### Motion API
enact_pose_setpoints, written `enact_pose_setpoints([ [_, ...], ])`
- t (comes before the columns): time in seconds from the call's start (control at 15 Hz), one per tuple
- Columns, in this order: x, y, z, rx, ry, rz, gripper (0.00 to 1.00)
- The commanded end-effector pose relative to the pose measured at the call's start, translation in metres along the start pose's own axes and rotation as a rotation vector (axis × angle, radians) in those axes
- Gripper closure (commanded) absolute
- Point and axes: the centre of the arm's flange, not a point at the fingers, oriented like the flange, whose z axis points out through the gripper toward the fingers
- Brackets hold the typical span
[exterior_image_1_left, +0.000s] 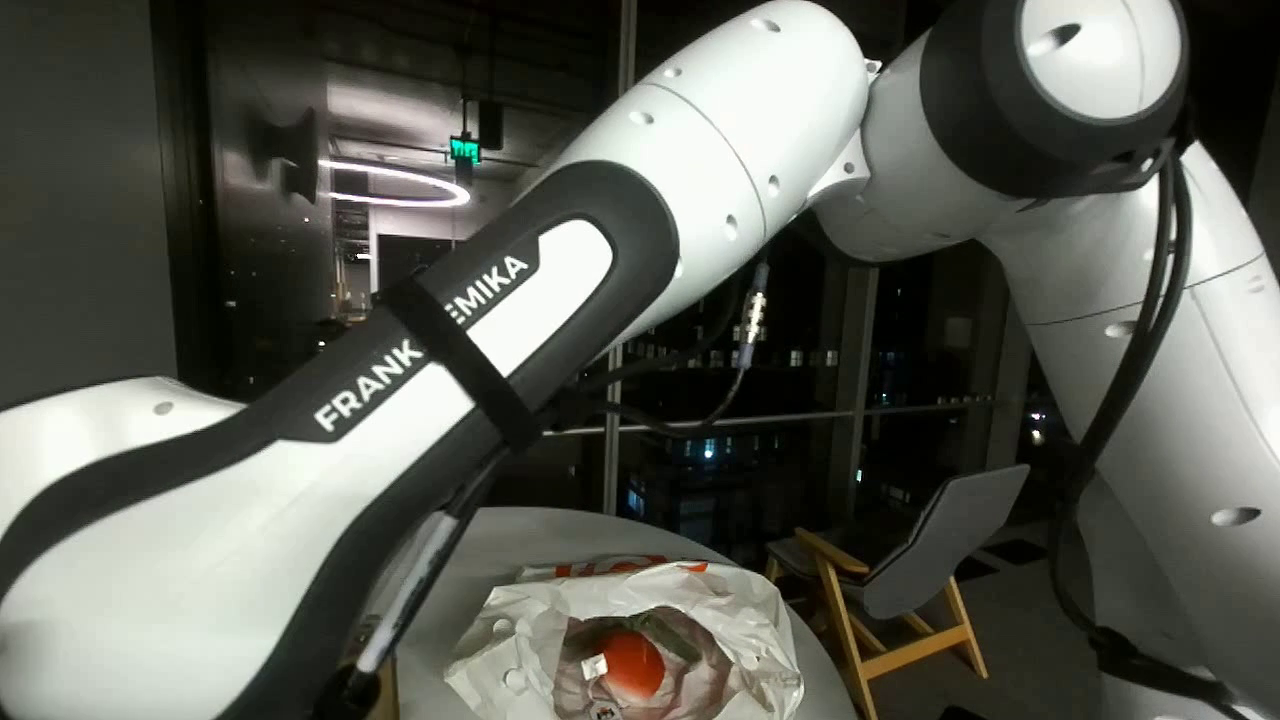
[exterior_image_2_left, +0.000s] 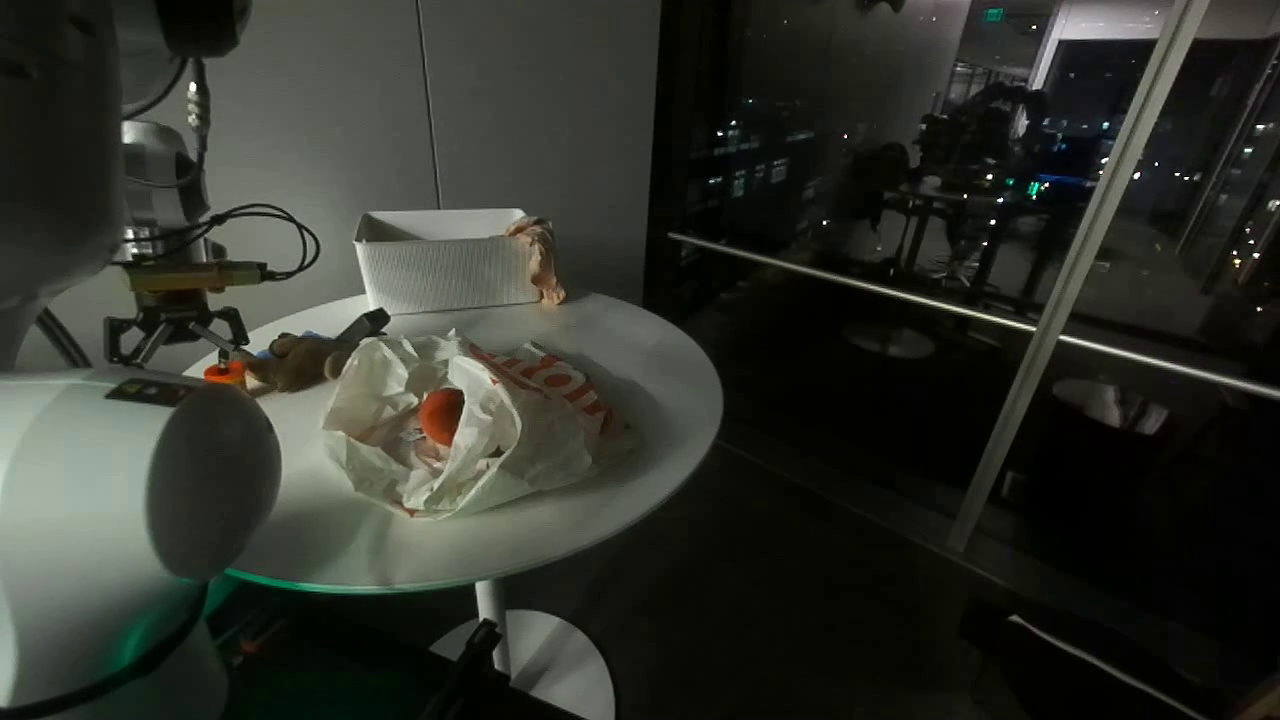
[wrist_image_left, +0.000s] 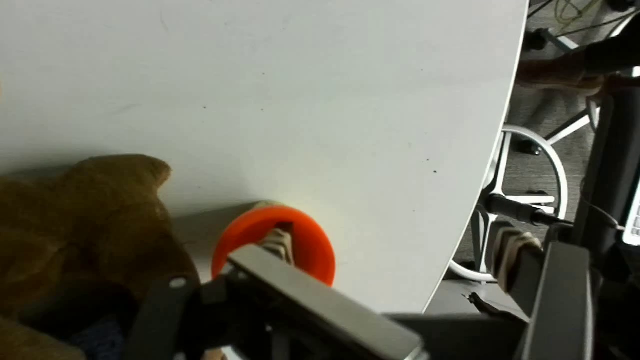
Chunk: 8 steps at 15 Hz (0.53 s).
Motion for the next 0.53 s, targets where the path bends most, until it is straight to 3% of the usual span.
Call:
enact_pose_setpoints([
  [0.0,-0.010,-0.013,0.000,-0.133,0.025,-0.040,0.00],
  [0.2,-0.016,-0.024,-0.018,-0.218,0.050,-0.038,0.00],
  [0.47,-0.023,-0.032,-0.029,-0.275,0.076,-0.048,0.00],
])
